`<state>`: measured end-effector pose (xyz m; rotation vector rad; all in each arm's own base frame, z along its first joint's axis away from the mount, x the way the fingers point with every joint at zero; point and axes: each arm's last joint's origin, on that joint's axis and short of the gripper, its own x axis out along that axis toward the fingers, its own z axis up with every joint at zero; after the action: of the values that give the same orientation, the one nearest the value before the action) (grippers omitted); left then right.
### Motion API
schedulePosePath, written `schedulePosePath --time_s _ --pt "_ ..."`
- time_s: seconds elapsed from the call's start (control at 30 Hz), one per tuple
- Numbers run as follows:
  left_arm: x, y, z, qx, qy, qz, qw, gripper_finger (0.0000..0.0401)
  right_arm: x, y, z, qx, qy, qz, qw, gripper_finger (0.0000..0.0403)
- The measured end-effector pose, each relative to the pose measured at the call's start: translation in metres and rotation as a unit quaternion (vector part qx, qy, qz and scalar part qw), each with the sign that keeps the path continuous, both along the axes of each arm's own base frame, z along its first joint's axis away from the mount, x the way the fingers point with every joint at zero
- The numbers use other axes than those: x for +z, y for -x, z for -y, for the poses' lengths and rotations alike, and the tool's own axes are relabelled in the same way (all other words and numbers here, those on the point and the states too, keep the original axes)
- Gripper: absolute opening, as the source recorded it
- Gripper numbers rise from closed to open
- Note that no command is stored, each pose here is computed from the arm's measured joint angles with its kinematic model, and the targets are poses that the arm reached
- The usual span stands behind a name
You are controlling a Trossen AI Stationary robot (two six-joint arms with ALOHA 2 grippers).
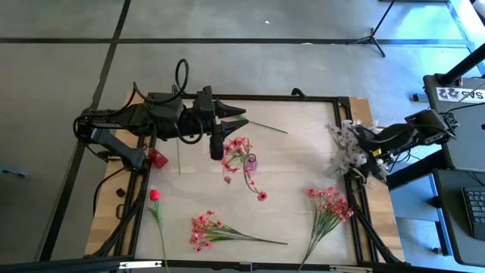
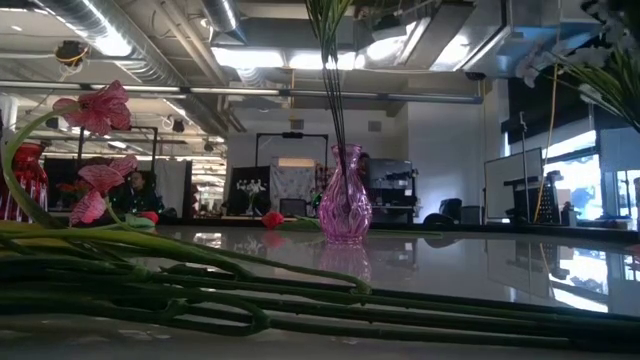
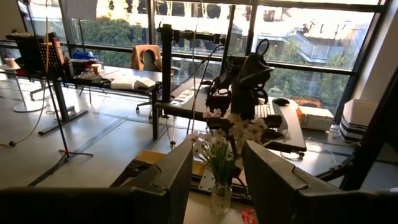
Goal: Sort flowers into vase by color
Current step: Put the white flowers into the transparent vase
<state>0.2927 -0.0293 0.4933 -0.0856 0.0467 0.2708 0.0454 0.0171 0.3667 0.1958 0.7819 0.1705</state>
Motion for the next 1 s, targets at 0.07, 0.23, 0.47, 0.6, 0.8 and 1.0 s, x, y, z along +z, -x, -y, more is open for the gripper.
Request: schedulePosePath --time_s 0.07,0.23,0.47,0.6,0.8,1.0 --pt "0.0 0.0 -0.001 0.001 0.0 0.0 1.0 0.0138 -0.004 0.006 0.002 -0.005 -0.008 -0.044 0.999 0.0206" --pt "0.0 0.0 -0.001 0.002 -0.004 -0.001 1.0 0.0138 -0.015 0.019 0.007 -0.028 0.006 -0.14 0.99 0.0216" --pt "0.0 0.0 -0.001 0.001 -0.013 -0.003 1.0 0.0138 -0.014 0.019 0.005 -0.019 -0.017 -0.141 0.99 0.0212" --pt "0.0 0.0 -0.001 0.002 -0.013 -0.003 1.0 0.0138 -0.011 0.021 0.004 -0.005 -0.043 -0.154 0.987 0.0209" --pt "0.0 0.0 -0.001 0.002 -0.013 -0.003 1.0 0.0138 0.019 0.032 0.01 -0.014 -0.055 -0.084 0.995 0.0209" --pt "0.0 0.0 -0.001 0.002 -0.014 -0.003 1.0 0.0138 0.058 0.058 0.025 -0.056 -0.054 0.029 0.997 0.0209"
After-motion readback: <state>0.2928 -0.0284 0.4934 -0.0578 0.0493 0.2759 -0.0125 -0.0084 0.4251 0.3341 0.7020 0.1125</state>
